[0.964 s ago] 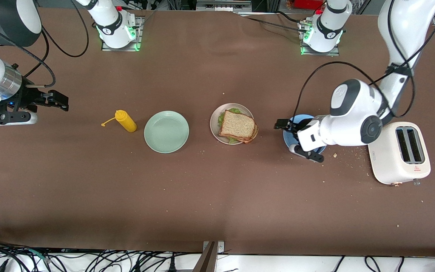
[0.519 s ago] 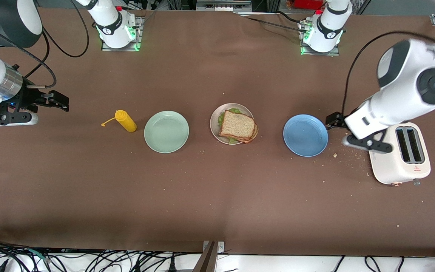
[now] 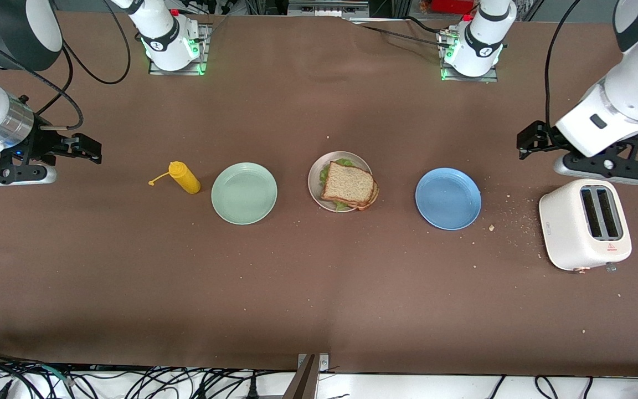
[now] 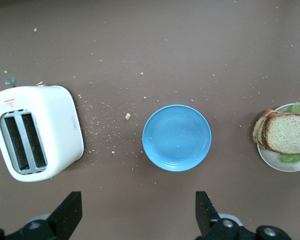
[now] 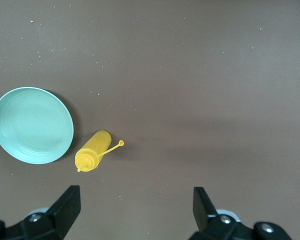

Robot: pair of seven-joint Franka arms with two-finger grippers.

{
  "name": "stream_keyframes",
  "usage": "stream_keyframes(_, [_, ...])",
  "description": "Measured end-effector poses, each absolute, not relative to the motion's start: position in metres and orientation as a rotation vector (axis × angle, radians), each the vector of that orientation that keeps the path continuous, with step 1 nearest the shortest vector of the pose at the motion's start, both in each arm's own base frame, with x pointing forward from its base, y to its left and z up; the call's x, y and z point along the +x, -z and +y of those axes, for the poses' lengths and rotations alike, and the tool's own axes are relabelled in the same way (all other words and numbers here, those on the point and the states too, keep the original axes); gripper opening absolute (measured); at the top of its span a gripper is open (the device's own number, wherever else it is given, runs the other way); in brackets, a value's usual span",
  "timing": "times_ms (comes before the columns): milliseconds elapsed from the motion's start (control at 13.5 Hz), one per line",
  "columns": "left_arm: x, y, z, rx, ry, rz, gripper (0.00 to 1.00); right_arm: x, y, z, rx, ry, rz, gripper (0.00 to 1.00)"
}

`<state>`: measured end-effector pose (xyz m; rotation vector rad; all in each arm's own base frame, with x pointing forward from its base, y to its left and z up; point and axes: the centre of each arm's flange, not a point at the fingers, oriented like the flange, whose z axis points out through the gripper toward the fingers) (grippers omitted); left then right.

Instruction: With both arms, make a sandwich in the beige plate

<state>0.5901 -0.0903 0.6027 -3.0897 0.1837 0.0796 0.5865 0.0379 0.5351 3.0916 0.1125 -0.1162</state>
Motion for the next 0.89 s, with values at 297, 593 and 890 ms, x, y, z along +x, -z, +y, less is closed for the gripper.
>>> stream_keyframes(297, [0.573, -0.616, -0.089, -3.187, -0.054, -0.063, 1.00, 0.587, -0.535, 0.038, 3.092, 0.117, 0.112, 1.00])
stream_keyframes(593, [0.553, -0.613, -0.083, -3.168, -0.061, -0.106, 1.00, 0.587, -0.534, 0.038, 3.091, 0.117, 0.113, 1.00])
stream_keyframes(890, [0.550, -0.606, -0.079, -3.163, -0.086, -0.108, 1.00, 0.587, -0.534, 0.038, 3.091, 0.117, 0.112, 1.00])
